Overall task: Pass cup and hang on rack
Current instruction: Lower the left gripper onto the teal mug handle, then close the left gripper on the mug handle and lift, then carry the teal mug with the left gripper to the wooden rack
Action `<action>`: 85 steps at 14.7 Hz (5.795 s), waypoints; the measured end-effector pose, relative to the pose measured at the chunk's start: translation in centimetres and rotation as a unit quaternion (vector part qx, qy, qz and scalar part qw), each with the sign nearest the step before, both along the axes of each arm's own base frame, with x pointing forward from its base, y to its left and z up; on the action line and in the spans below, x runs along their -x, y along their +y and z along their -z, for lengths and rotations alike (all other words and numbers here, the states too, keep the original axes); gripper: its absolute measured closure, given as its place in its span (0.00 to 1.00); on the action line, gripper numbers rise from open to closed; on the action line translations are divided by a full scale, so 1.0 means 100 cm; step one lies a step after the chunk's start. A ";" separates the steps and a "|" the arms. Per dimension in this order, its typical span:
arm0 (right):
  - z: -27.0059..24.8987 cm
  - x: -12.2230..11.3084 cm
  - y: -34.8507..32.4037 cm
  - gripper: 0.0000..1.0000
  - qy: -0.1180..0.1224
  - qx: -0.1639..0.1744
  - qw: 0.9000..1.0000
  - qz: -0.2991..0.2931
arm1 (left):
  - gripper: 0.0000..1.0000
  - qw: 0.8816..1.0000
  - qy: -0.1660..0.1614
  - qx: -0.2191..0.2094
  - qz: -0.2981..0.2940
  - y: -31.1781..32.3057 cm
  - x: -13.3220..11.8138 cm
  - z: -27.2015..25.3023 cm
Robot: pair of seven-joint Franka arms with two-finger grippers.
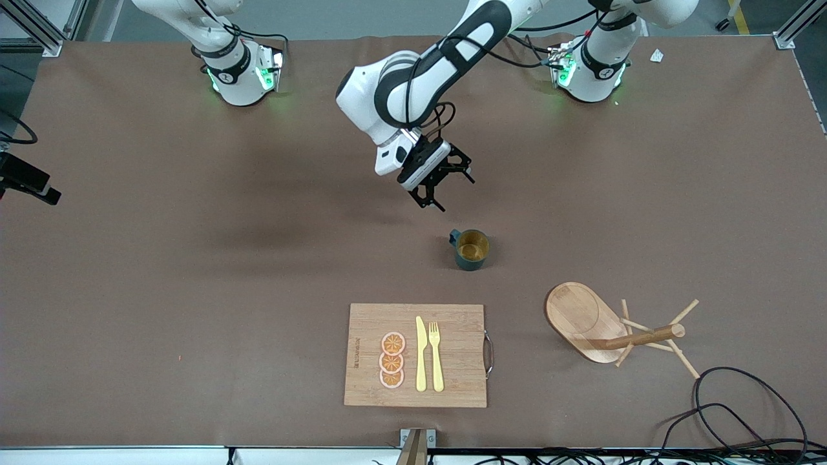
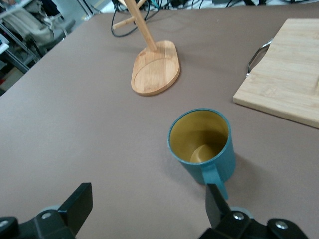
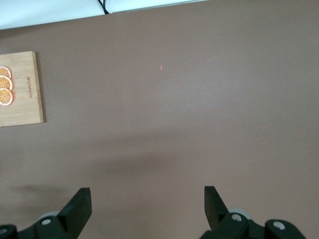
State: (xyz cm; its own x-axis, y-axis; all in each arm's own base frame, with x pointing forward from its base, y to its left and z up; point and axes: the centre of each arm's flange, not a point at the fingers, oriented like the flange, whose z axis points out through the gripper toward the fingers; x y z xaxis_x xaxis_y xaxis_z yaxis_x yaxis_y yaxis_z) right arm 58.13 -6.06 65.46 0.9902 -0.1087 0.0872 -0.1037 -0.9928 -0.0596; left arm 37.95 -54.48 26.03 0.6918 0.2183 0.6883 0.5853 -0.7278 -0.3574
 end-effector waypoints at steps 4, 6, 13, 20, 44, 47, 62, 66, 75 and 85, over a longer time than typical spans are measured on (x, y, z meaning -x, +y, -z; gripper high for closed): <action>-0.005 -0.004 -0.003 0.00 -0.019 0.003 1.000 0.003 | 0.00 0.998 -0.064 0.011 0.006 -0.013 0.016 0.057; -0.001 -0.005 -0.003 0.00 -0.019 0.004 1.000 0.003 | 0.00 0.997 -0.074 0.026 0.002 -0.017 0.017 0.069; 0.004 -0.008 -0.003 0.00 -0.020 0.006 1.000 0.001 | 0.11 0.990 -0.133 0.033 -0.011 -0.012 0.000 0.106; 0.009 -0.006 0.003 0.00 -0.007 0.009 0.999 -0.053 | 0.35 0.986 -0.160 0.041 -0.020 -0.008 -0.015 0.130; 0.009 -0.008 0.015 0.00 -0.008 0.008 0.998 -0.061 | 0.79 0.982 -0.172 0.069 -0.038 -0.006 -0.043 0.125; 0.009 -0.008 0.012 0.00 -0.008 0.009 0.998 -0.058 | 0.79 0.977 -0.162 0.120 -0.070 -0.010 -0.073 0.087; 0.008 -0.007 0.009 0.00 -0.008 0.010 0.998 -0.055 | 0.79 0.870 -0.052 0.429 -0.238 0.107 -0.231 -0.150; 0.008 -0.007 0.009 0.00 -0.009 0.010 0.998 -0.055 | 0.79 0.828 0.000 0.501 -0.250 0.170 -0.272 -0.181; 0.007 -0.009 0.010 0.00 -0.014 0.011 0.998 -0.055 | 0.79 0.717 0.077 0.641 -0.264 0.302 -0.326 -0.219; 0.007 -0.009 0.010 0.00 -0.016 0.011 0.998 -0.056 | 0.79 0.670 0.182 0.692 -0.199 0.396 -0.336 -0.204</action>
